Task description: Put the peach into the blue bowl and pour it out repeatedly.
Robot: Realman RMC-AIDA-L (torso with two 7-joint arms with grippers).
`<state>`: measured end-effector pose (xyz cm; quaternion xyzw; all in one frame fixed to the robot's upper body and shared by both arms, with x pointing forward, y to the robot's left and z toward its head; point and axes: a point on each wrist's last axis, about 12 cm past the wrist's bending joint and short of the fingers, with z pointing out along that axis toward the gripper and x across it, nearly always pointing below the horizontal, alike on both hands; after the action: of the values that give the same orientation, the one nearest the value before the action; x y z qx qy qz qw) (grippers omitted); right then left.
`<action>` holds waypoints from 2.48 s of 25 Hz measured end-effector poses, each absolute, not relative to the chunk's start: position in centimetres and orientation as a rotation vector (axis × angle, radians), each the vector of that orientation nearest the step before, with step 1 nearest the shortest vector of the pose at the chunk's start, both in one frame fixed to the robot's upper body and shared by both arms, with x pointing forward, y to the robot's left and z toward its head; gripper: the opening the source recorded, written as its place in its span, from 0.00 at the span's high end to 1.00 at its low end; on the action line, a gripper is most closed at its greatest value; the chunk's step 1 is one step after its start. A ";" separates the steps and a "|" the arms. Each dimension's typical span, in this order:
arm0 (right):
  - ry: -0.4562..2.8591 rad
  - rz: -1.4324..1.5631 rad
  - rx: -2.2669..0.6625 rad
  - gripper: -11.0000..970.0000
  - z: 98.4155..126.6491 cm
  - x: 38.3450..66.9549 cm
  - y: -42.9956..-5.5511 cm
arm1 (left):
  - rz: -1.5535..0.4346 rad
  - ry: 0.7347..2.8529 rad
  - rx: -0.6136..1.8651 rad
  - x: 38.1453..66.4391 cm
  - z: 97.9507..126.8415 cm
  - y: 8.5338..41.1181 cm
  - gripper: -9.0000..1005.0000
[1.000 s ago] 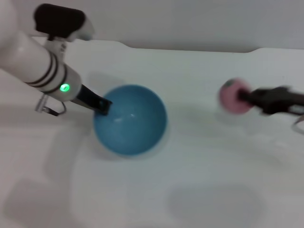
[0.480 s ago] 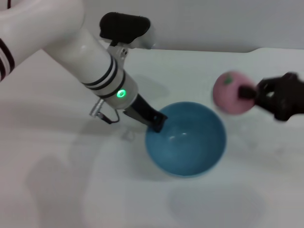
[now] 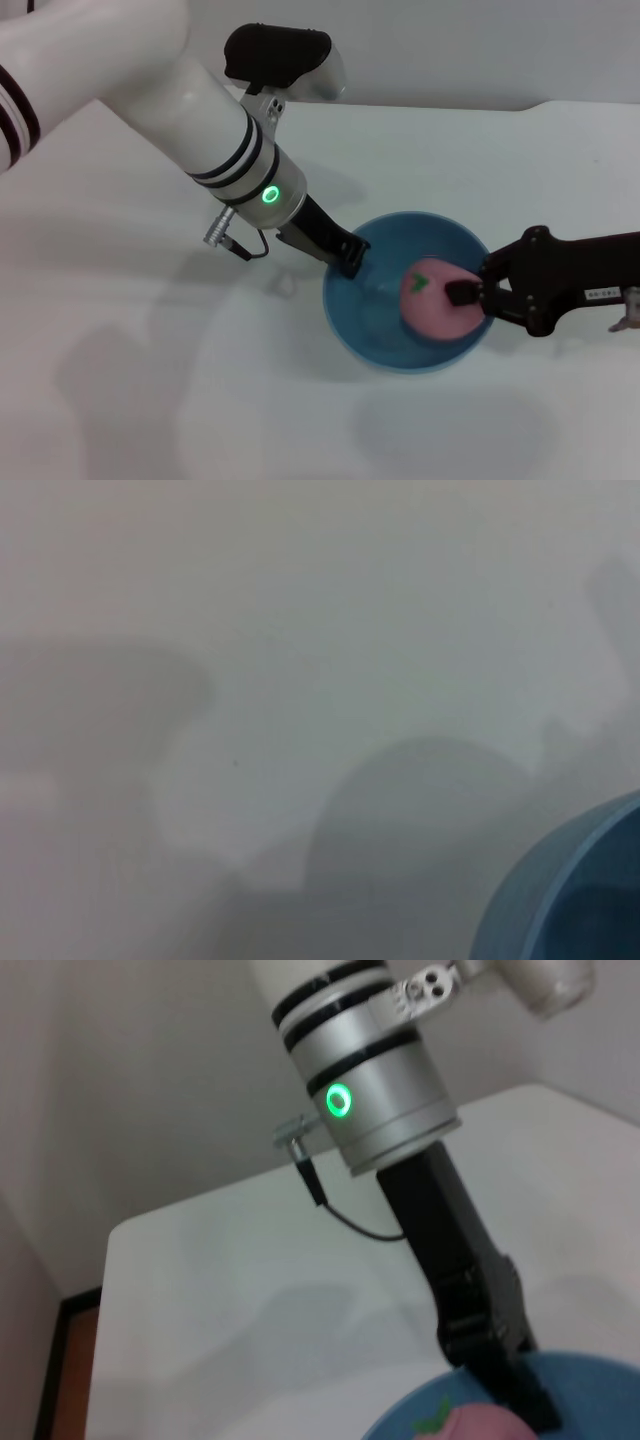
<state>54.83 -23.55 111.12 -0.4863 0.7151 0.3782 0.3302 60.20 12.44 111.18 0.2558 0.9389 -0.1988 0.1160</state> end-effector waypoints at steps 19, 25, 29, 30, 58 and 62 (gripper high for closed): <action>1.860 0.998 -1.053 0.52 112.5 56.0 -24.5 | -0.591 2.752 0.736 60.3 111.3 12.7 0.99; 1.859 0.946 -0.860 0.49 112.4 56.5 -26.8 | -0.586 2.790 0.784 59.1 109.9 12.4 0.99; 1.878 0.920 -0.811 0.49 112.0 56.6 -27.4 | -0.578 2.813 0.768 58.8 108.8 12.6 0.99; 1.878 0.921 -0.809 0.49 111.9 56.6 -27.4 | -0.574 2.816 0.767 58.7 108.7 12.6 0.99; 1.841 0.987 -0.580 0.49 110.8 56.4 -28.0 | -1.129 2.408 0.187 59.9 109.8 20.7 0.46; 1.782 1.008 -0.424 0.49 110.9 56.4 -29.1 | -1.236 2.254 0.055 58.9 109.9 23.7 0.45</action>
<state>56.37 -29.13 110.89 -0.1756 0.7374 0.4170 0.5016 58.92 23.71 109.93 0.0205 0.8412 -0.4614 0.2811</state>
